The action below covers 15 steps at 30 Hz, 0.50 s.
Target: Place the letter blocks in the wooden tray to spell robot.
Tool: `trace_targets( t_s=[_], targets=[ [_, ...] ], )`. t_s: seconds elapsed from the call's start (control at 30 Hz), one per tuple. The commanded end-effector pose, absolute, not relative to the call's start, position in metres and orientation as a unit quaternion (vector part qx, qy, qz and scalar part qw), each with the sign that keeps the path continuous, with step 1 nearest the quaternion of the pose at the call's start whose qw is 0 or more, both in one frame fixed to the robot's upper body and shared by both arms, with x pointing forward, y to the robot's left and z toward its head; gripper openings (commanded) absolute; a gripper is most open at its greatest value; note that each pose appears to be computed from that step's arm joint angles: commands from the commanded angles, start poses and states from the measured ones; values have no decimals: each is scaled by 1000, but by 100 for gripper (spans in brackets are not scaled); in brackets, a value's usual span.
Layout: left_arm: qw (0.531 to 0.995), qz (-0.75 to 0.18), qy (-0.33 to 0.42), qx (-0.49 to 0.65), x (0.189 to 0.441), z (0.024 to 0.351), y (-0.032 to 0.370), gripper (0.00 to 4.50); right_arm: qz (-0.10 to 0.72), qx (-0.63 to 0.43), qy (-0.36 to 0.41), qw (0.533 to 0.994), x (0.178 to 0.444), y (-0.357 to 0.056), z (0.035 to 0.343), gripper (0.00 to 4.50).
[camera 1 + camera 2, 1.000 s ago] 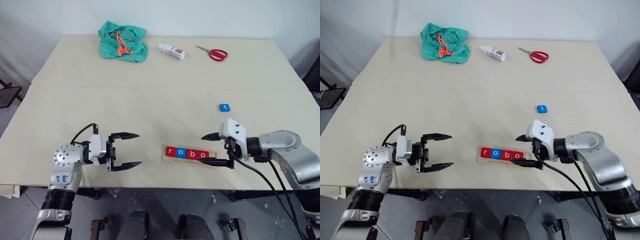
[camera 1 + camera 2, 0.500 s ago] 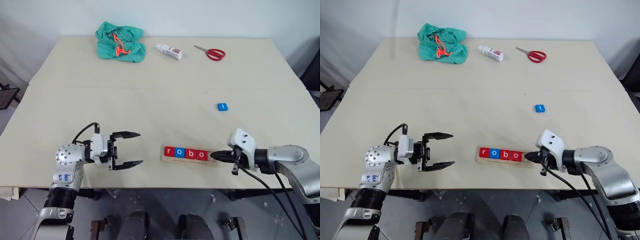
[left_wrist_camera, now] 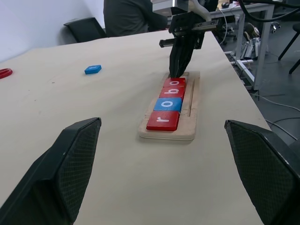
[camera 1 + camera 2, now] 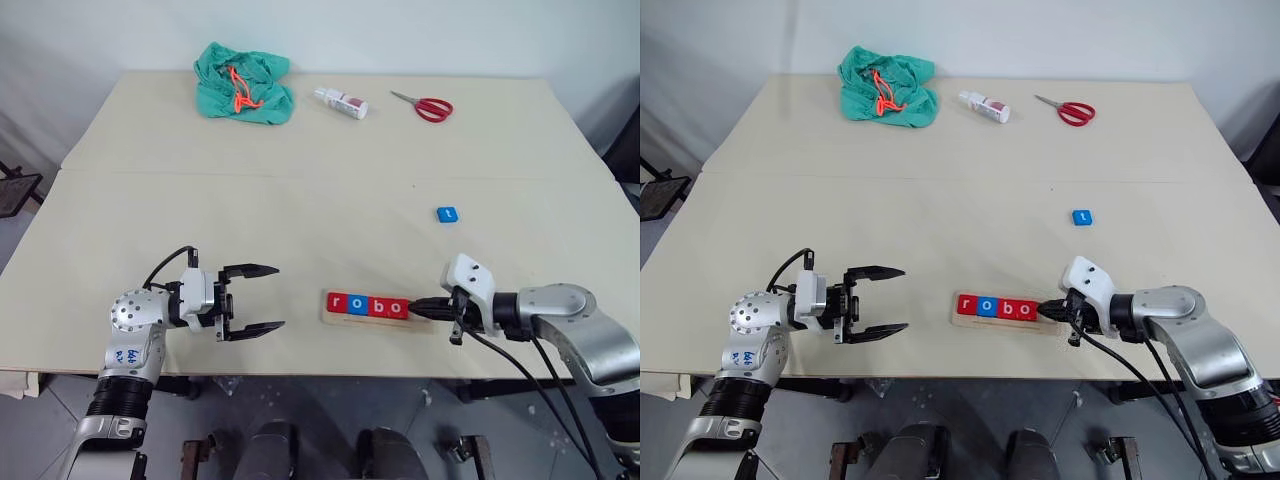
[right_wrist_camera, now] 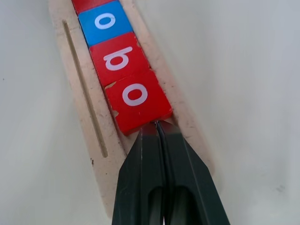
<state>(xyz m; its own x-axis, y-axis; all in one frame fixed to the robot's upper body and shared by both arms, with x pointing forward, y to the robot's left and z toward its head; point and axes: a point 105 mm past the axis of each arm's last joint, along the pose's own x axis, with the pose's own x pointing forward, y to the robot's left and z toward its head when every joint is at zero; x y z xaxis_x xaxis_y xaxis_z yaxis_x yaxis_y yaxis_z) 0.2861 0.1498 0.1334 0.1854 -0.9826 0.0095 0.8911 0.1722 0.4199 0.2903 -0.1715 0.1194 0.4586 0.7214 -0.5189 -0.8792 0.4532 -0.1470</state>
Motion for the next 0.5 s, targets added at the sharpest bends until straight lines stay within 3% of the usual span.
trace_targets(
  t_s=[0.03,0.17,0.23,0.33,0.5],
  targets=[
    [752,-616,-154,177,286,139,152,450,464,-206,159,847,292,-177,143,3],
    [752,-617,-153,176,286,139,152,450,394,-168,98,898,302,-191,163,3],
    [751,-617,-152,176,285,138,153,450,344,-136,69,927,309,-200,171,39],
    [750,-621,-150,173,285,138,152,450,246,-96,47,963,313,-227,169,127],
    [746,-626,-147,173,287,138,152,450,194,-79,50,977,308,-238,157,293]
  ],
)
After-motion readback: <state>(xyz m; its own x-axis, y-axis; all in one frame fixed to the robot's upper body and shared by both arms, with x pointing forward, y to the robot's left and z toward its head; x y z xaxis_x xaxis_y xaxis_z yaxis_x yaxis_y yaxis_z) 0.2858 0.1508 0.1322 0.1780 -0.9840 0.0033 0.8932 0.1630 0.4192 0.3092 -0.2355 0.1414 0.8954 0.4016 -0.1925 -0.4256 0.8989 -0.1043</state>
